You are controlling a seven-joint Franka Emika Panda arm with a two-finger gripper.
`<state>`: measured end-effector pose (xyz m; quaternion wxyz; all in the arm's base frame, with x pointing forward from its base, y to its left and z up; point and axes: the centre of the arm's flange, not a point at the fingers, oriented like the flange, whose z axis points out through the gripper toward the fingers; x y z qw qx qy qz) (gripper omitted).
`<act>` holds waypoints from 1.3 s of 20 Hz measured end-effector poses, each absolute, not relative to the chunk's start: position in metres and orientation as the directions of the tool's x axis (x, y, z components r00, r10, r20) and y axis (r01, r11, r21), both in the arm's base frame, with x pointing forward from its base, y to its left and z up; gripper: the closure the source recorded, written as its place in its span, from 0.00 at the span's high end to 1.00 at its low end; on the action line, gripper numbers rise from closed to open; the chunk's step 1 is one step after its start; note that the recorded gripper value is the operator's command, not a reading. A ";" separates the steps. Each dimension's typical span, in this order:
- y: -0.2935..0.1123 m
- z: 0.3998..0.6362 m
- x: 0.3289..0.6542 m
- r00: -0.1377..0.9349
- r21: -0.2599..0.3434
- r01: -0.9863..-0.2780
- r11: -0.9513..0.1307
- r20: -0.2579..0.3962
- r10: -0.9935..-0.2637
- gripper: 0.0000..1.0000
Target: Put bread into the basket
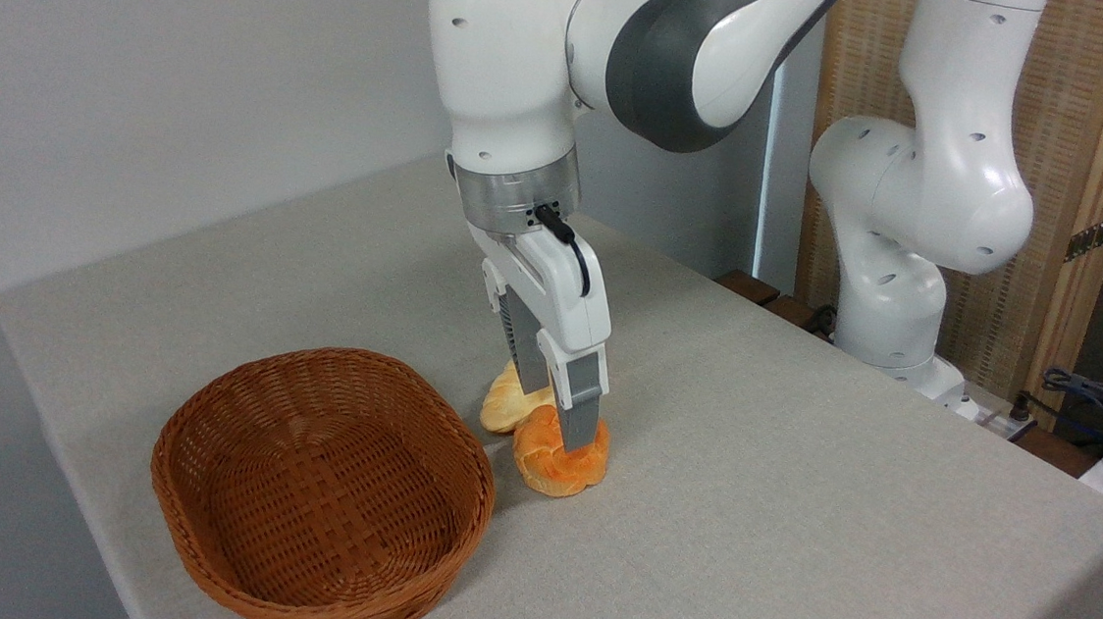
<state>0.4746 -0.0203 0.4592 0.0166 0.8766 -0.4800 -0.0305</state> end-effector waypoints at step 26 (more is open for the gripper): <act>-0.023 0.424 0.472 0.531 0.074 -0.842 -0.534 -0.051 -0.846 1.00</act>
